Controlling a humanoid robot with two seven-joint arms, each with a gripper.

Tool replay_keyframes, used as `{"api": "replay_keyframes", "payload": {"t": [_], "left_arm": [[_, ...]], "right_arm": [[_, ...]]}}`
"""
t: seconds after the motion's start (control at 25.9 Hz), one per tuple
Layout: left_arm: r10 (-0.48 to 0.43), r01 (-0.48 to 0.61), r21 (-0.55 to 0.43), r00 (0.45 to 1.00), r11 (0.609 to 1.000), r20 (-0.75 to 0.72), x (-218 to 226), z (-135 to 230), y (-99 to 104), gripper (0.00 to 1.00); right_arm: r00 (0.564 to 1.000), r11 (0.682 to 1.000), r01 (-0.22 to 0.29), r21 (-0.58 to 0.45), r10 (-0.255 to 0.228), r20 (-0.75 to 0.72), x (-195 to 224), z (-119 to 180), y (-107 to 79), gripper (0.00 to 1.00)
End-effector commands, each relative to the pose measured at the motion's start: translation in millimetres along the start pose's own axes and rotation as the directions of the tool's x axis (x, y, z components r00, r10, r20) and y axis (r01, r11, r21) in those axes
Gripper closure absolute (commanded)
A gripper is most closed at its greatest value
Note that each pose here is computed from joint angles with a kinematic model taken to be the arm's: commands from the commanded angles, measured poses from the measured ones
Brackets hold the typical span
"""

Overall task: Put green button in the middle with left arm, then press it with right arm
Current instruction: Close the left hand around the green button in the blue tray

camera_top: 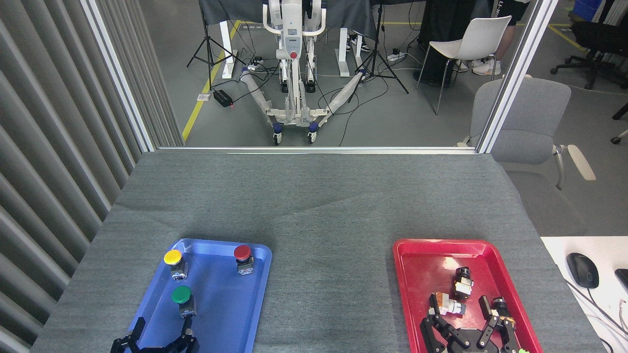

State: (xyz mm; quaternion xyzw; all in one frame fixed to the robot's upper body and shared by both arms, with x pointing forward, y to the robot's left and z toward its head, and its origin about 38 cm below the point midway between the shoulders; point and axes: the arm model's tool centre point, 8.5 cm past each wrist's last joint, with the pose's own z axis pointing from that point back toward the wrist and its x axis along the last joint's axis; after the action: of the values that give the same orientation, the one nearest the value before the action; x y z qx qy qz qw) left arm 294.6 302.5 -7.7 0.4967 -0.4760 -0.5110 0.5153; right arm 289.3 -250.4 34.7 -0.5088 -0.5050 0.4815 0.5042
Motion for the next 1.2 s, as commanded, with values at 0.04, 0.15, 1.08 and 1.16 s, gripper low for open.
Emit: {"api": "replay_keyframes", "payload": {"t": [0.04,0.15,1.08,1.16], "left_arm": [[-0.006,0.005,-0.067,1.0,0.998,-0.018,-5.1,-11.7,-22.5,0.0],[-0.007,0.006,-0.068,1.0,0.998,-0.015,-3.8,-19.4,-25.4,0.01],[-0.036,0.036,-0.048,0.999,0.998,0.005,23.7,-62.6,-15.7,0.15],[-0.036,0.036,-0.042,0.999,0.998,0.009,25.6,-66.6,-12.7,0.22]], "right_arm": [[1.0,1.0,-0.001,0.0,0.001,-0.001,-0.5,0.0,0.0,0.0],[1.0,1.0,-0.001,0.0,0.001,-0.001,-0.5,0.0,0.0,0.0],[1.0,1.0,-0.024,0.009,0.024,0.003,-8.9,0.4,2.3,0.0],[1.0,1.0,-0.022,0.007,0.022,0.003,-8.4,0.3,1.9,0.0]]}}
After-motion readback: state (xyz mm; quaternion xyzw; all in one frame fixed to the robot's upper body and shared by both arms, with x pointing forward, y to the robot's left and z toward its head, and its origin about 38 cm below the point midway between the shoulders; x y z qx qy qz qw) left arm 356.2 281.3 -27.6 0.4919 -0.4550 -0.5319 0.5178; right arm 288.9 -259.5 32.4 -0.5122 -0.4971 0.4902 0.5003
